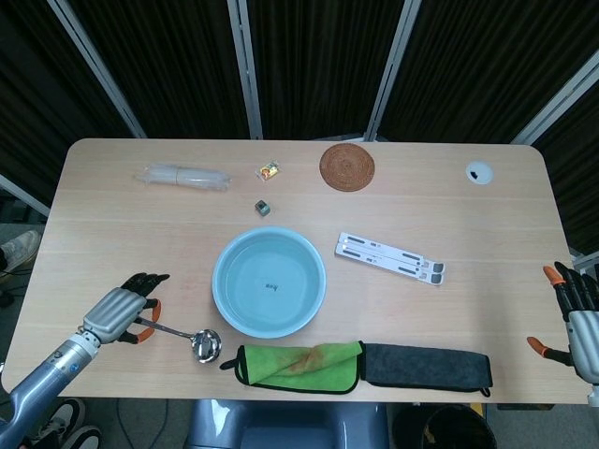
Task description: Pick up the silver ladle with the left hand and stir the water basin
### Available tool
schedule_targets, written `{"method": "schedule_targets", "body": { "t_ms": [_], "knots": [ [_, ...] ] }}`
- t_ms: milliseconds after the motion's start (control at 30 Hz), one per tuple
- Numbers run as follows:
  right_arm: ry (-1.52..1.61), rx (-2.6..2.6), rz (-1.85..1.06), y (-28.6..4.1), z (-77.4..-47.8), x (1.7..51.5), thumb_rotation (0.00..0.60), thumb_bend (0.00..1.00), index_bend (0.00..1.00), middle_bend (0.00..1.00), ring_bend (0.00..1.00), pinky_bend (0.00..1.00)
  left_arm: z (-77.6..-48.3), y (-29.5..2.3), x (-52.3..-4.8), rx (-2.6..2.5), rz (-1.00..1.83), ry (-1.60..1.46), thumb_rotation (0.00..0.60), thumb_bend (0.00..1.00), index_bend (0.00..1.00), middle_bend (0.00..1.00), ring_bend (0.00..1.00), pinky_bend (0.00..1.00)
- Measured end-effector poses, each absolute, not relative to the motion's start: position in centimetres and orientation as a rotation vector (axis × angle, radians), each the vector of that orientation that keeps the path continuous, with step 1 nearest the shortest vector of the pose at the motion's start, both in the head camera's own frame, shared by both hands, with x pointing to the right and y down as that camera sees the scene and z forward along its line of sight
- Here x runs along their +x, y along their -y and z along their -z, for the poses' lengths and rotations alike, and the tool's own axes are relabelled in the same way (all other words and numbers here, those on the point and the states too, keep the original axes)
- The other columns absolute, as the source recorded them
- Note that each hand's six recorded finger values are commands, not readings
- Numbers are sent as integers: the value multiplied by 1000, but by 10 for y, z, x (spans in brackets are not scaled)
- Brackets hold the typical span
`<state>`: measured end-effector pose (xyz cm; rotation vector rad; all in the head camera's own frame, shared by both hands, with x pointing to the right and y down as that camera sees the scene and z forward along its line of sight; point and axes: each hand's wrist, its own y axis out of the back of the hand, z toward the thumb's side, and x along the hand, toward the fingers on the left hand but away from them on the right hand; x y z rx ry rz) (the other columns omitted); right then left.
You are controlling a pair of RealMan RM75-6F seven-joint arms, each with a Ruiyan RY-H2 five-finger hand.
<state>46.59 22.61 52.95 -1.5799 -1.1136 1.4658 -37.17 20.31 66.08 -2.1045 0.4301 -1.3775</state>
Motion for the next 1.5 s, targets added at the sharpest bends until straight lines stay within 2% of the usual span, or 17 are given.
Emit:
{"method": "schedule_targets", "body": {
  "t_ms": [333, 500, 733, 1100, 1500],
  "knots": [
    [1115, -1602, -1435, -231, -524, 463, 600, 18, 8, 0, 0, 0, -612, -202, -356, -2120, 1281, -454, 600, 369, 545, 0, 0, 0],
    [1111, -1612, -1433, -231, -524, 462, 600, 17, 8, 0, 0, 0, -601, -190, -347, -2125, 1260, -477, 600, 376, 542, 0, 0, 0],
    [1131, -1616, -1433, -230, -522, 466, 600, 18, 8, 0, 0, 0, -595, -157, -332, -2129, 1257, -515, 600, 379, 542, 0, 0, 0],
    [1118, -1606, -1445, -231, -523, 467, 600, 18, 8, 0, 0, 0, -600, -121, -306, -2148, 1278, -492, 600, 377, 545, 0, 0, 0],
    [1121, -1608, -1448, -229, -526, 466, 600, 16, 8, 0, 0, 0, -632, -78, -307, -2157, 1384, -577, 600, 395, 559, 0, 0, 0]
  ]
}}
